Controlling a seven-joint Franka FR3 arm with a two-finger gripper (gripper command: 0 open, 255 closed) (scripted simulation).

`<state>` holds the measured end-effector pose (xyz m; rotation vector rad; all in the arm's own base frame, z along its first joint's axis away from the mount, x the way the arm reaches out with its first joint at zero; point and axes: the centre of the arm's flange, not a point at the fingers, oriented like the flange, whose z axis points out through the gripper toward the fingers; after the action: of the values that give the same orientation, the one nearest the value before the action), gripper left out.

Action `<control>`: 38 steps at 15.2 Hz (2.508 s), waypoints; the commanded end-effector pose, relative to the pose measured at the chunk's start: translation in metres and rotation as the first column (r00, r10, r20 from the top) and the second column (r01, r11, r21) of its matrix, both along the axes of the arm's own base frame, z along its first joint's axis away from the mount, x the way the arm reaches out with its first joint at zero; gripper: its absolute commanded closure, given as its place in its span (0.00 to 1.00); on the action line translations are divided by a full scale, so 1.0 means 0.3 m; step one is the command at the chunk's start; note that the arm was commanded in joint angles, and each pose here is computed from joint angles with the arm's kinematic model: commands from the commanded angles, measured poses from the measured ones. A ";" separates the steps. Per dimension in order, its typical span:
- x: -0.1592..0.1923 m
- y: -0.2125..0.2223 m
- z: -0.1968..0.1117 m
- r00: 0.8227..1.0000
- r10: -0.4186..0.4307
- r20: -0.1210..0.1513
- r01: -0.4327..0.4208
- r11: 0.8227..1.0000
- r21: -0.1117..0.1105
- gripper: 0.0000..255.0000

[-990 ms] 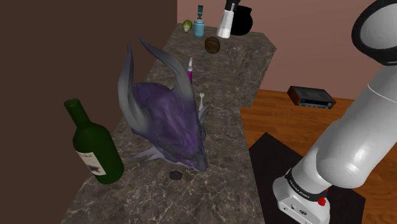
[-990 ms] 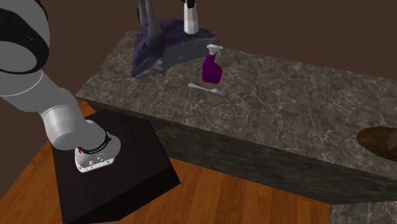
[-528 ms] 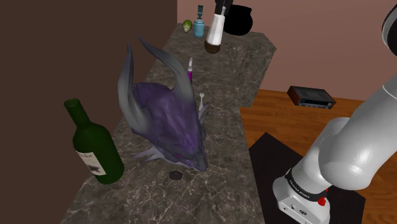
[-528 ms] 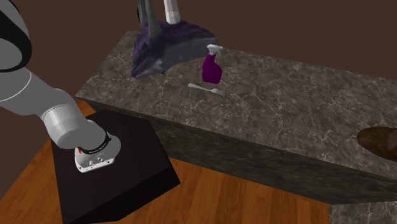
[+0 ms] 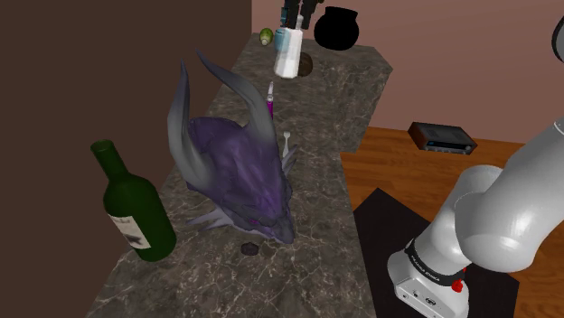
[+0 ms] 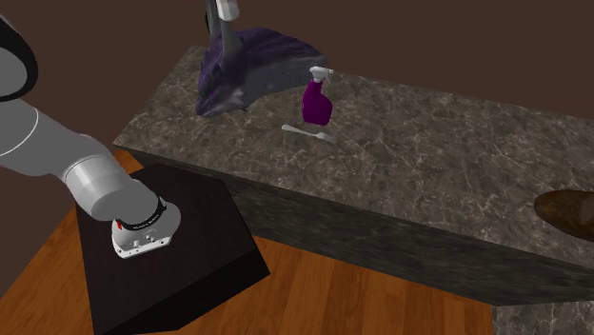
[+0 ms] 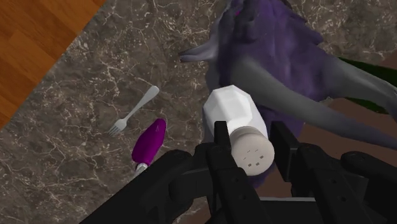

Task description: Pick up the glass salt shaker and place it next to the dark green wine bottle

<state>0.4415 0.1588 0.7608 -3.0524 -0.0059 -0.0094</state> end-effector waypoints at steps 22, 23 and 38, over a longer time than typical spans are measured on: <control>-0.316 0.912 -0.035 1.000 -0.002 0.001 0.002 1.000 0.000 1.00; -0.316 0.912 -0.052 1.000 -0.002 0.001 0.002 1.000 0.000 1.00; -0.316 0.912 -0.316 1.000 -0.002 0.001 0.002 1.000 0.000 1.00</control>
<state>0.3462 0.4347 0.6723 -3.0528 -0.0036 -0.0099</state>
